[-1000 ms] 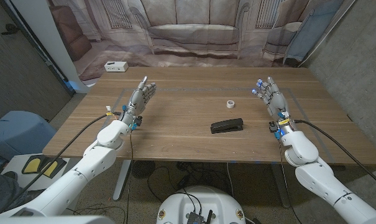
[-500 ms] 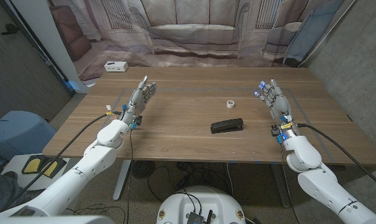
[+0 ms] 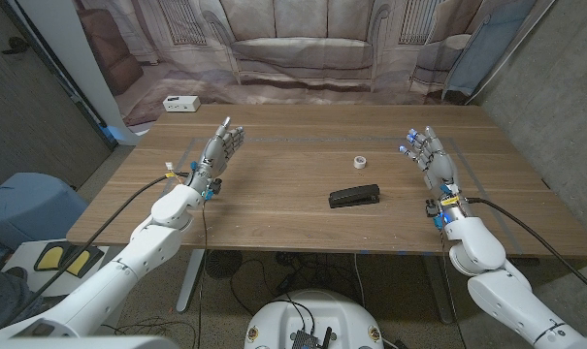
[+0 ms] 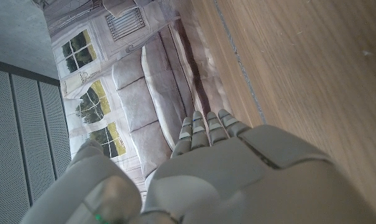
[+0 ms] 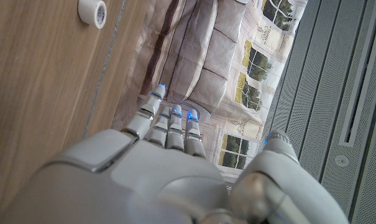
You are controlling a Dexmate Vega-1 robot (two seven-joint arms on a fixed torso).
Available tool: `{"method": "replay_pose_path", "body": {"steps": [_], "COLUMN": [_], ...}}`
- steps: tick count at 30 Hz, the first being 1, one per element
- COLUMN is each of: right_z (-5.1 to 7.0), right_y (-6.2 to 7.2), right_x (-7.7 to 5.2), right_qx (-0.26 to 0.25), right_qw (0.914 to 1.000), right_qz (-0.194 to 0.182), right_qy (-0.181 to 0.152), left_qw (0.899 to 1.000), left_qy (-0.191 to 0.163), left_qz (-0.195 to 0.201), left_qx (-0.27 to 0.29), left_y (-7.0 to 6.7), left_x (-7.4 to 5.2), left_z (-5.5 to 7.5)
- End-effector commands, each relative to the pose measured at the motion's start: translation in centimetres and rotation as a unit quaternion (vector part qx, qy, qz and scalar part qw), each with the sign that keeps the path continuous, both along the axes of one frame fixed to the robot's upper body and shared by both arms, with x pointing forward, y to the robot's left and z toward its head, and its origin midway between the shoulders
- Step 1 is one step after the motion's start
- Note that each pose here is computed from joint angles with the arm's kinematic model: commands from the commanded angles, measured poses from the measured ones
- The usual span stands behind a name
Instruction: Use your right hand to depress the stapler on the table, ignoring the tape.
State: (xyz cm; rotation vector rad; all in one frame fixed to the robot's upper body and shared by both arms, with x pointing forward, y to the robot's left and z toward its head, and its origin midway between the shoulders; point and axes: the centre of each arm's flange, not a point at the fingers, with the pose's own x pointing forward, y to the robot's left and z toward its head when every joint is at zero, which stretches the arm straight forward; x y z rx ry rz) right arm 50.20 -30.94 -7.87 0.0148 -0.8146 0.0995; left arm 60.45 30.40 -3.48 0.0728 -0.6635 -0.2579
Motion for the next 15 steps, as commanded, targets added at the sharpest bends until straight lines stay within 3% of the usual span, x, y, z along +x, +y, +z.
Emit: {"method": "replay_pose_path", "body": {"steps": [1,15], "right_z": [-1.1,-1.9], "right_y": [-0.5,-0.8], "right_x": [-1.7,-3.7], "right_qx": [0.005,0.004], "right_qw": [0.9999,0.9997], "right_qz": [-0.014,-0.023], "right_qy": [-0.001,-0.010], "left_qw": [1.000,1.000], "left_qy": [0.002,0.003], "left_qz": [-0.004,-0.005], "left_qx": [0.007,0.006], "left_y": [-0.8,-1.1], "left_x": [0.1,-0.2], "left_z": [0.4,0.2]}}
